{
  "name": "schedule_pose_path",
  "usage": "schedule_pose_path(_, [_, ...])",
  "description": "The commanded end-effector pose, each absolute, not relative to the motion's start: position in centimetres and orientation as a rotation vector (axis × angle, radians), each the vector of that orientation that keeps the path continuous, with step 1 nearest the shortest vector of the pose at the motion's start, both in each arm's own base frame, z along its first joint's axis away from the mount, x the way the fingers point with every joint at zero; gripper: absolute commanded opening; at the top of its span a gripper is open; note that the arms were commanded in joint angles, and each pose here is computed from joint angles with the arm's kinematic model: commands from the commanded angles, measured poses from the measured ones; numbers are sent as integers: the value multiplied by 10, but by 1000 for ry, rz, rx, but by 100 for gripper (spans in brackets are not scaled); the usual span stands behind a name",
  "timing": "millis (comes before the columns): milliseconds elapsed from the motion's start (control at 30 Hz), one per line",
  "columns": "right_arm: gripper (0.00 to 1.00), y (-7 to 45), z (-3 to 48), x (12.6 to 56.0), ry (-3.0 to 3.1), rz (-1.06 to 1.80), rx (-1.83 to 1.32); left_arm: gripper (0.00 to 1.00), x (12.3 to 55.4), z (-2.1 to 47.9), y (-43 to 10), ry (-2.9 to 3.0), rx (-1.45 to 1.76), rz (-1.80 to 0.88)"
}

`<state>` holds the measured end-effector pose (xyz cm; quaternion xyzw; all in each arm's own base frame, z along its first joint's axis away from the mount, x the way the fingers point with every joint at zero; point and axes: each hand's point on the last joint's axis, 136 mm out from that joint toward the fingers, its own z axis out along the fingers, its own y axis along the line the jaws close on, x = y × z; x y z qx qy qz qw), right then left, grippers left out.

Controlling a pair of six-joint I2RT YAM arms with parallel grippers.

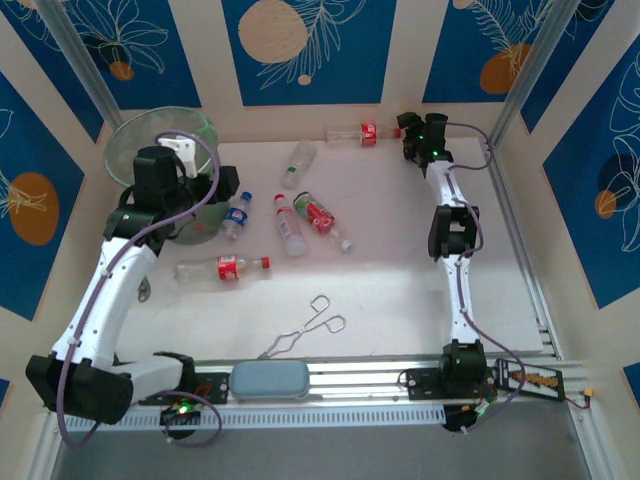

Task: Put the plastic bottles in the bin

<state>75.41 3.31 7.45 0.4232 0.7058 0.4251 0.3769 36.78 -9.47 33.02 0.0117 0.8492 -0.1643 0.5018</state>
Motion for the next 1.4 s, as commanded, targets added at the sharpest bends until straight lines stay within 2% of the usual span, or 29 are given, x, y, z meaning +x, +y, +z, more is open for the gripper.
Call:
schedule_pose_path(0, [83,65,18,751,1846,1133,1123,91,375,329,-103,2032,11,-451])
schedule_pose_path(300, [82,99,40,757,1807,1196,888,90,384,323,-119,2041,22,-491])
schedule_pose_path(567, [81,147,72,741,1878,1306,632,90,385,320,-124,2040,28,-500])
schedule_pose_path(800, [81,208,105,702,1925,1362,344,91,381,318,-123,2043,33,-496])
schedule_pose_path(1000, [81,239,140,637,1911,1125,20,91,374,318,-119,2040,43,-471])
schedule_pose_path(1167, [83,196,111,641,2170,615,71,91,373,316,-120,2043,56,-473])
schedule_pose_path(1300, [82,155,100,656,2221,540,239,91,375,314,-121,2045,56,-474])
schedule_pose_path(1367, [74,142,96,666,2229,572,304,91,375,315,-121,2041,53,-478])
